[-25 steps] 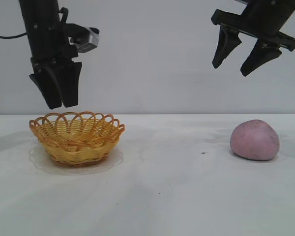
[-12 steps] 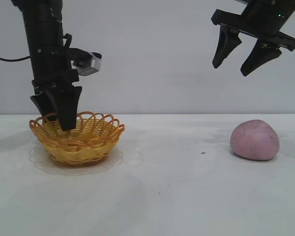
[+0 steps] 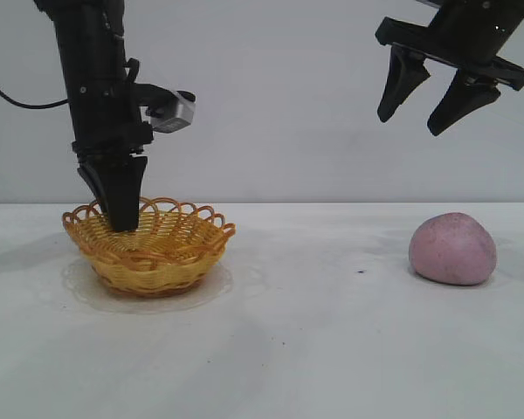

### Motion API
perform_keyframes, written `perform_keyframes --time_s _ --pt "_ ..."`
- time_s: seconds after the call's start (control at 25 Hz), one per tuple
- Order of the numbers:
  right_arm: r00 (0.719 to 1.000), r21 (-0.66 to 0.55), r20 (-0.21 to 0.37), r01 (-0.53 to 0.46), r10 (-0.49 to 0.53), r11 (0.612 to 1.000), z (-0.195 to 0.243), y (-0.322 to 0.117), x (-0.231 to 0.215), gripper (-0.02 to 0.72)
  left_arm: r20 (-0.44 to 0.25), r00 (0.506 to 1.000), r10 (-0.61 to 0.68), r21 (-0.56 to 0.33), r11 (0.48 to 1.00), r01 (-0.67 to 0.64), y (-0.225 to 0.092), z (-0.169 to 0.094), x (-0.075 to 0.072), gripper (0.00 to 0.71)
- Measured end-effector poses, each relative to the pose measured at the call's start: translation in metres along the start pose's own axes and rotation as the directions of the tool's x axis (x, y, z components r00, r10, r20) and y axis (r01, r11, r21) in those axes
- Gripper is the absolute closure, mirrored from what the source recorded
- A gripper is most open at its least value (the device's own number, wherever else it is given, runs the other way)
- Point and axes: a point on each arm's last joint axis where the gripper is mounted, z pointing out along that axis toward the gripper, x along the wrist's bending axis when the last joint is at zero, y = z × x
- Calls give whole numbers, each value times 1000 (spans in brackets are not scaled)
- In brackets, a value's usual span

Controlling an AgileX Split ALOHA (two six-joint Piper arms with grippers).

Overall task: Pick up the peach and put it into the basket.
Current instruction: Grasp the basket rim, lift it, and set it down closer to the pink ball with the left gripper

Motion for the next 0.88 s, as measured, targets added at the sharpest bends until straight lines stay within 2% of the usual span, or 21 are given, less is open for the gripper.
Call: perform_keyframes --time_s 0.2,0.32,0.48,0.68,0.88 --pt "1000 0 0 4 -4 1000 0 0 0 275 -16 984 -179 -43 983 178 2 -20 -4 710" --pt "1000 0 1 5 -5 1000 0 0 0 275 11 935 -354 -88 931 354 2 -36 -6 710" --pt "1000 0 1 5 -5 1000 0 0 0 275 53 872 -487 -131 862 490 -1 -57 -9 710" --pt "1000 -1 2 5 -5 1000 0 0 0 275 174 817 -550 -145 806 574 -12 -75 -35 710" --pt "1000 -1 2 6 -6 1000 0 0 0 275 239 777 -582 -185 758 625 -30 -60 -74 710"
